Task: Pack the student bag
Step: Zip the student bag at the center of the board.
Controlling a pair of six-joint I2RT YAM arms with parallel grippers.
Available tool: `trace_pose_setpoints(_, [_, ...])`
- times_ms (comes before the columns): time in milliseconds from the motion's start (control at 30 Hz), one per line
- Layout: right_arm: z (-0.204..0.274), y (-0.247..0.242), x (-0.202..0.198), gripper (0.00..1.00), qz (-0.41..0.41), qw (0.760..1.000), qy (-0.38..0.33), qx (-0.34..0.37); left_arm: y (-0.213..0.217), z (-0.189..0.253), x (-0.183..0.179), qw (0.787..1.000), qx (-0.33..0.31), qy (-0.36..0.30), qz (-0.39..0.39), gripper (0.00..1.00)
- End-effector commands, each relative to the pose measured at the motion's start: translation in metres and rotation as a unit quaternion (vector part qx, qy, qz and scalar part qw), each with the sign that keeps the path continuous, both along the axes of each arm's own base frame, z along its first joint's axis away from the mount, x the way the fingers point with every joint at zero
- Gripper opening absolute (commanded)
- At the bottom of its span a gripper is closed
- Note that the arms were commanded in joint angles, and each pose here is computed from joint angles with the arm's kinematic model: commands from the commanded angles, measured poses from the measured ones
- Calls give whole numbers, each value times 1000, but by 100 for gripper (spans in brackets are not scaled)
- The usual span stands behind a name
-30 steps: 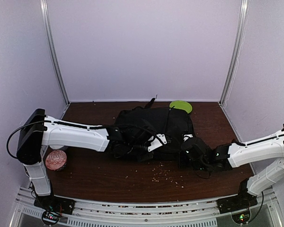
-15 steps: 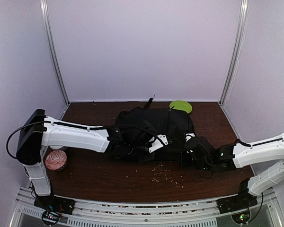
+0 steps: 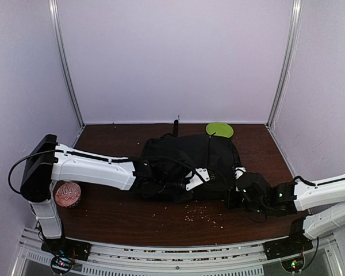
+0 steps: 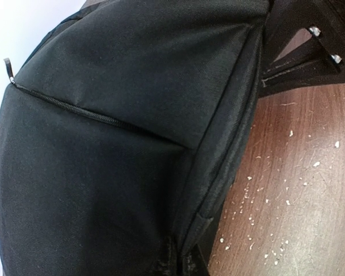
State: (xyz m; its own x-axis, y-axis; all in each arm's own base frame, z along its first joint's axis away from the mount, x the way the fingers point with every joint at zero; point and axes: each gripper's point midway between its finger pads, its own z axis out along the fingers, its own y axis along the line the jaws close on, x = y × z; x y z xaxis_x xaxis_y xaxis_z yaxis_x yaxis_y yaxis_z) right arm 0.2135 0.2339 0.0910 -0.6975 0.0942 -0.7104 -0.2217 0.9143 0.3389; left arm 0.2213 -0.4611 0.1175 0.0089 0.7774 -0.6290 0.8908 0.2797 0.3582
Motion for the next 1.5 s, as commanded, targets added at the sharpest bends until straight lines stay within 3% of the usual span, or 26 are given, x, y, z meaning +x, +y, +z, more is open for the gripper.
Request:
trace_pose_setpoints(0, [-26, -32, -8, 0, -17, 999, 13, -48, 30, -15, 21, 997, 51, 0, 54, 0])
trace_pose_setpoints(133, [-19, -18, -9, 22, 8, 1000, 10, -23, 25, -14, 18, 998, 43, 10, 46, 0])
trace_pose_setpoints(400, [-19, -10, -4, 30, 13, 999, 12, -32, 23, -13, 18, 998, 45, 12, 42, 0])
trace_pose_setpoints(500, [-21, -10, -2, 25, 7, 999, 13, -42, 23, -13, 18, 998, 47, 13, 42, 0])
trace_pose_setpoints(667, [-20, -12, 1, 0, -2, 998, 13, -56, 26, -15, 17, 998, 52, 14, 43, 0])
trace_pose_setpoints(1100, [-34, -67, -15, 0, -54, 992, 28, -108, 40, -21, 26, 995, 68, -1, 73, 0])
trace_pose_setpoints(1333, [-39, -98, -18, 0, -118, 987, 33, -105, 54, -28, 36, 992, 76, 4, 103, 0])
trace_pose_setpoints(1467, [-30, -83, -15, 0, -101, 992, 29, -67, 68, -33, 41, 988, 82, 8, 128, 0])
